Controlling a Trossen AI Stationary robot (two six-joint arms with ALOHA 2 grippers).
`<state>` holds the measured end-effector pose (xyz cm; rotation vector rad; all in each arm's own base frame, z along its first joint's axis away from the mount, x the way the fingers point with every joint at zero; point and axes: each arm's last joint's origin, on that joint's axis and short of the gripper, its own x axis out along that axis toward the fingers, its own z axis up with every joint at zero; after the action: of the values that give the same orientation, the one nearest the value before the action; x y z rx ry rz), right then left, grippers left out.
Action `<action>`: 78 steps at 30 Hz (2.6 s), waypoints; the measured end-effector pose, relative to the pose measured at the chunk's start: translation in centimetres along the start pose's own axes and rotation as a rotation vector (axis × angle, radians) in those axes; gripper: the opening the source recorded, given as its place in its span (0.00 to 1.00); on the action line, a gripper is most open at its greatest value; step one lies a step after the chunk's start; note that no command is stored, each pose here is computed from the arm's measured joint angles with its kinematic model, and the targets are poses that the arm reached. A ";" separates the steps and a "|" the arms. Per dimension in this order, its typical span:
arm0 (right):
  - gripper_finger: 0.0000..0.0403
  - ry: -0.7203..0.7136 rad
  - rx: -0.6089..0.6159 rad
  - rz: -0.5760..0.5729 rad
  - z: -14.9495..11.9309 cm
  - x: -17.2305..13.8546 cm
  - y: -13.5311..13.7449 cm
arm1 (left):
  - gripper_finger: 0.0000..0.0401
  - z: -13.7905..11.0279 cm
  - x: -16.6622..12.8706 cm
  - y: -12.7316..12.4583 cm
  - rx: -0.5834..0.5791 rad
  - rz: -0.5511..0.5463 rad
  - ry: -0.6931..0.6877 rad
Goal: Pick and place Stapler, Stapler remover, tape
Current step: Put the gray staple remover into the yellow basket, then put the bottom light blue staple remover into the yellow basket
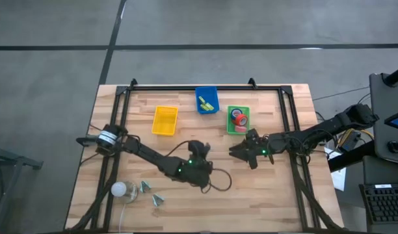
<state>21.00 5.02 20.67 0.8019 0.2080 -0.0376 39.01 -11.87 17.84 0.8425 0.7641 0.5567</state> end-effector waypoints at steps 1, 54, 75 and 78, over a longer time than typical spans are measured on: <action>0.41 0.001 -0.001 -0.002 0.0 0.0 0.0 | 0.04 -0.3 0.3 0.2 -0.011 0.002 0.020; 0.32 -0.026 -0.054 -0.081 -0.6 -0.1 -0.8 | 0.08 -22.6 3.6 13.6 -1.060 -0.026 0.352; 0.31 -0.019 -0.064 -0.085 -0.8 -0.2 -1.0 | 0.36 -19.1 0.0 13.8 -1.112 -0.567 0.098; 0.31 -0.019 -0.067 -0.086 -0.8 -0.2 -1.1 | 0.35 -17.8 -2.3 12.4 -1.066 -0.749 0.030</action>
<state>20.58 4.84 19.43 0.7255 0.2247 -0.1183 22.00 1.35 21.14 -0.4419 0.6227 0.2223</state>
